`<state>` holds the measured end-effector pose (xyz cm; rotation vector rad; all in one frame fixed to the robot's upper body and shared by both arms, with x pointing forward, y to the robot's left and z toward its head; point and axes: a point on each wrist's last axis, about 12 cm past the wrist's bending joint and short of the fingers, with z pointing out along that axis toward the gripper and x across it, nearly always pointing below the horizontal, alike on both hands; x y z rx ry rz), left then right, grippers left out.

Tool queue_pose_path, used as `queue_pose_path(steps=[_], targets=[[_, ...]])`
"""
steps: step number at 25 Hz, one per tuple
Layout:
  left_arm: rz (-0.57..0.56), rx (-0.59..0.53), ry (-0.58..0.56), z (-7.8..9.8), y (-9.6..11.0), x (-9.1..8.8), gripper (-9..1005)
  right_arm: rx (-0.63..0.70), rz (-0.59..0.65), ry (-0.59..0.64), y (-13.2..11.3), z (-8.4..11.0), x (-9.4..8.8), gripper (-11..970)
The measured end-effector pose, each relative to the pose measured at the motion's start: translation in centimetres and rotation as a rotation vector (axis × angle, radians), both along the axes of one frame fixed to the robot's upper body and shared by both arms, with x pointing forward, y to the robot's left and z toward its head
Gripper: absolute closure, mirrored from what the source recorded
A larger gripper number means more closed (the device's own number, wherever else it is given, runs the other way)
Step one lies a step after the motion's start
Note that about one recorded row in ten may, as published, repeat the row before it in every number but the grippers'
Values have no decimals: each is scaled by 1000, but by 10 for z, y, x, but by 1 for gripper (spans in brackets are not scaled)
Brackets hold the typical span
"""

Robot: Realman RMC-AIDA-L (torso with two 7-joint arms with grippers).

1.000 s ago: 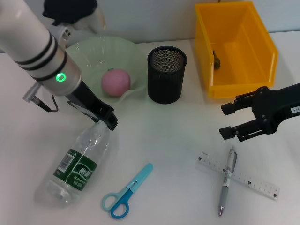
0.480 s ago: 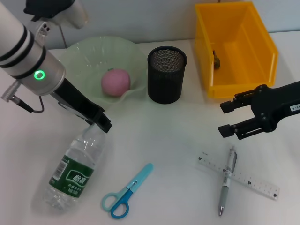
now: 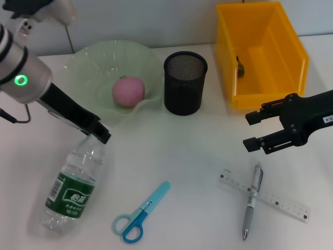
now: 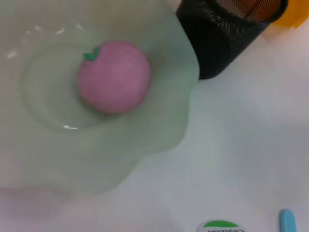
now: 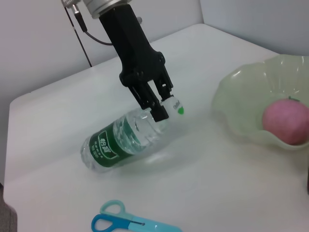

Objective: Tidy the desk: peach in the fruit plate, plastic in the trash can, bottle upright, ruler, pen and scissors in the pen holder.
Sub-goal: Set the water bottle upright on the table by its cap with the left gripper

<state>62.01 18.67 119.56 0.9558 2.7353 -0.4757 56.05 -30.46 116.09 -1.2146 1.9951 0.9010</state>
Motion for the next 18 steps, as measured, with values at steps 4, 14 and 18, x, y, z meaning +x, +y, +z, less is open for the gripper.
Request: queue_pose_path(steps=[4, 14, 18], targets=[[24, -16, -11, 2, 11, -1, 562, -2, 3, -1, 1, 0, 1, 199], [65, -60, -26, 7, 37, -3, 562, -3, 4, -3, 1, 1, 1, 198], [83, -92, -46, 12, 49, -2, 562, -5, 2, -3, 1, 1, 1, 198]])
